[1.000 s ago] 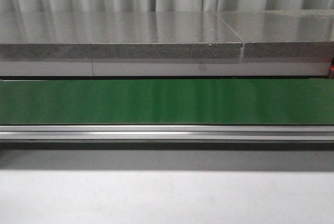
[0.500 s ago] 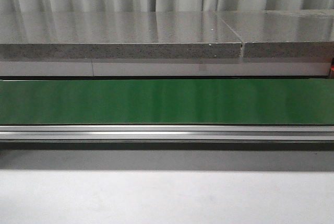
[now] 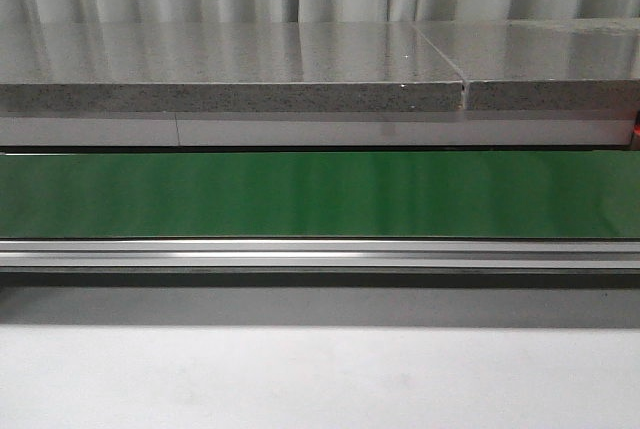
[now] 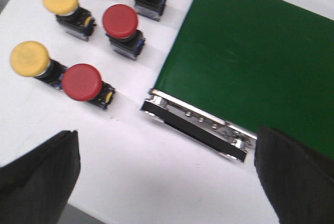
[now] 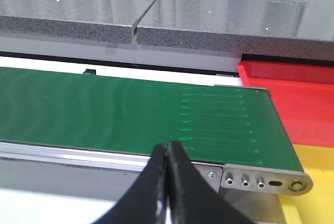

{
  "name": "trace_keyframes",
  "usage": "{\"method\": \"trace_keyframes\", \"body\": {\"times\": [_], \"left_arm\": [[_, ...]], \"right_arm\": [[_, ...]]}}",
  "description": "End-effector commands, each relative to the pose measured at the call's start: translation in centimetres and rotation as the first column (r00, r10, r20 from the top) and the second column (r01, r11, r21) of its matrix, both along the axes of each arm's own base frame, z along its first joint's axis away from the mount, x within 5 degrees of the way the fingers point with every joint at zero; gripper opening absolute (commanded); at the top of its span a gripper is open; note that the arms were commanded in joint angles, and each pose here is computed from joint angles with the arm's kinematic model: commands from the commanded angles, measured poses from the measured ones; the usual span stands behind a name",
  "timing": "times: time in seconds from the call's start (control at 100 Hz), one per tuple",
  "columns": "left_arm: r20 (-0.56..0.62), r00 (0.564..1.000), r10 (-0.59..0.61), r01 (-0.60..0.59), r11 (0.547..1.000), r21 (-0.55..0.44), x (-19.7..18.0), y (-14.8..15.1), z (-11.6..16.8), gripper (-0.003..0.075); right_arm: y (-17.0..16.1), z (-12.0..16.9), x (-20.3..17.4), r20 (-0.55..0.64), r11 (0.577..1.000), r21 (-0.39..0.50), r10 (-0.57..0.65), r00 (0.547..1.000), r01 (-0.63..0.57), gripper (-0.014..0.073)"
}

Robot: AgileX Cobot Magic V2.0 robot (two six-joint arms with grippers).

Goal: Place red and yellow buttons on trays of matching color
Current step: 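Move the left gripper down over a red push-button and grasp it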

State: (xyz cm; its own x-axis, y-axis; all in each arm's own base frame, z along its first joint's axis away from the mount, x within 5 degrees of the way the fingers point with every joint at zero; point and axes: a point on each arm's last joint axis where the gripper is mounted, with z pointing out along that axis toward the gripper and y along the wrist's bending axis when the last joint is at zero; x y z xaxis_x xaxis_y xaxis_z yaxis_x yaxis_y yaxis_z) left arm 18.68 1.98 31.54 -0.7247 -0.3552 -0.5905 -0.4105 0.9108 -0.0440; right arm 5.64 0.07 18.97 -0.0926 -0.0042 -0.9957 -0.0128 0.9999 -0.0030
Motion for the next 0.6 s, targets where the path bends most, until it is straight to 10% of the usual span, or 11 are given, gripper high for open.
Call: {"method": "trace_keyframes", "body": {"times": [0.0,0.59], "left_arm": [[0.066,0.996,0.061,-0.062,0.998,0.013,0.6,1.3,0.9,0.0670],[-0.146,0.959,0.241,-0.243,0.970,0.000,5.2,7.6,-5.7,0.0669]], "right_arm": [[0.0,1.2,-0.1,0.110,1.000,-0.002,0.001,0.994,-0.001,-0.0068],[0.0,1.2,-0.1,0.110,1.000,-0.002,0.001,0.994,-0.001,-0.0068]]}}
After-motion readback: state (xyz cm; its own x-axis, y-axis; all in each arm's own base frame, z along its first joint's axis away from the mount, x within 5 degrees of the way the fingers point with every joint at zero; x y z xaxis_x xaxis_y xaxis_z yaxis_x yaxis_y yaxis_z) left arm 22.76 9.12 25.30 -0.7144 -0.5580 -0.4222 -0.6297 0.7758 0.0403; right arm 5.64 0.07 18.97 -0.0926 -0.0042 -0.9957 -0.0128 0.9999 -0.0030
